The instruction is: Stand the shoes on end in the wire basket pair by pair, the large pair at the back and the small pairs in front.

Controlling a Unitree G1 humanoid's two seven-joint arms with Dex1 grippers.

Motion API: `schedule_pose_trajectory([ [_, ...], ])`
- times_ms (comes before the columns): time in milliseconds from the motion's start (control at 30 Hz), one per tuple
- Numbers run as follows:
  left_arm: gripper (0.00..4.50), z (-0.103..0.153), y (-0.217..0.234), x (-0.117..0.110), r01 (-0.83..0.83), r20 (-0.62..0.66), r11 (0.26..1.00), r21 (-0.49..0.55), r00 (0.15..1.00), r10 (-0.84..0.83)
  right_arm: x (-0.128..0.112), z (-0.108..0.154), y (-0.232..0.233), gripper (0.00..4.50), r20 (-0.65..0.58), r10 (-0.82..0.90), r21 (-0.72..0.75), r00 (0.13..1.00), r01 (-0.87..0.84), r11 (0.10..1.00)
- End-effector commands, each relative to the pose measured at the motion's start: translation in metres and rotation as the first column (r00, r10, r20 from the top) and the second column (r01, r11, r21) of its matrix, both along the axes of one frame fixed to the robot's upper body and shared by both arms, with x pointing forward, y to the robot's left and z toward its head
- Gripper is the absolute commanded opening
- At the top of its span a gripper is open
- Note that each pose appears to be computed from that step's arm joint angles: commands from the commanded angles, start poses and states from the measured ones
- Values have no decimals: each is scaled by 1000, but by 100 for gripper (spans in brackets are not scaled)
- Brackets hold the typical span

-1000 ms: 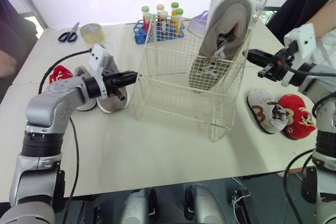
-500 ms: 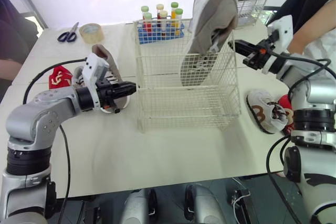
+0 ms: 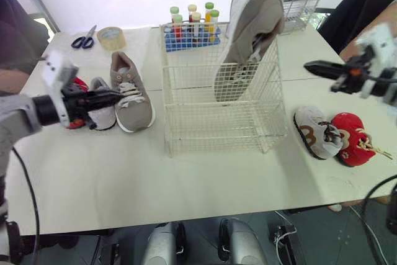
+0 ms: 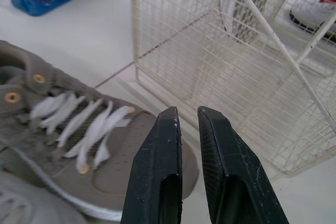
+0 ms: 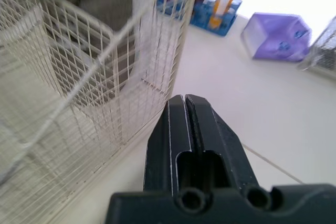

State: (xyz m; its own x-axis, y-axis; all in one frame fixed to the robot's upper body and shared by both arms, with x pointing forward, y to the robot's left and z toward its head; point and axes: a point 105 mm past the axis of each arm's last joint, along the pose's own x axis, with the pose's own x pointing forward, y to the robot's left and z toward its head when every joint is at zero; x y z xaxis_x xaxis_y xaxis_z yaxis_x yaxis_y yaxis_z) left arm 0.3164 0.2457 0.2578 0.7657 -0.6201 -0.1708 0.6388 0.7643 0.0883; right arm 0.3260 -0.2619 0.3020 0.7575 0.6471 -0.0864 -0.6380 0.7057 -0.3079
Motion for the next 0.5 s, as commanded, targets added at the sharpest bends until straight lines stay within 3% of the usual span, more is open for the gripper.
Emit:
schedule_pose_trajectory([
  [33, 57, 29, 23, 19, -110, 122, 994, -8, 986, 110, -40, 41, 29, 0, 86, 206, 41, 975, -210, 977],
  [267, 57, 36, 65, 80, -427, 135, 904, -11, 895, 425, -73, 53, 94, 0, 89, 491, 1, 867, -493, 870],
  [367, 135, 30, 71, 95, -473, 111, 881, 7, 876, 470, -76, 53, 111, 0, 105, 539, 11, 836, -543, 840],
  [500, 342, 25, 71, 107, -499, 90, 866, 24, 864, 495, -73, 51, 118, 0, 119, 539, 24, 834, -545, 838],
])
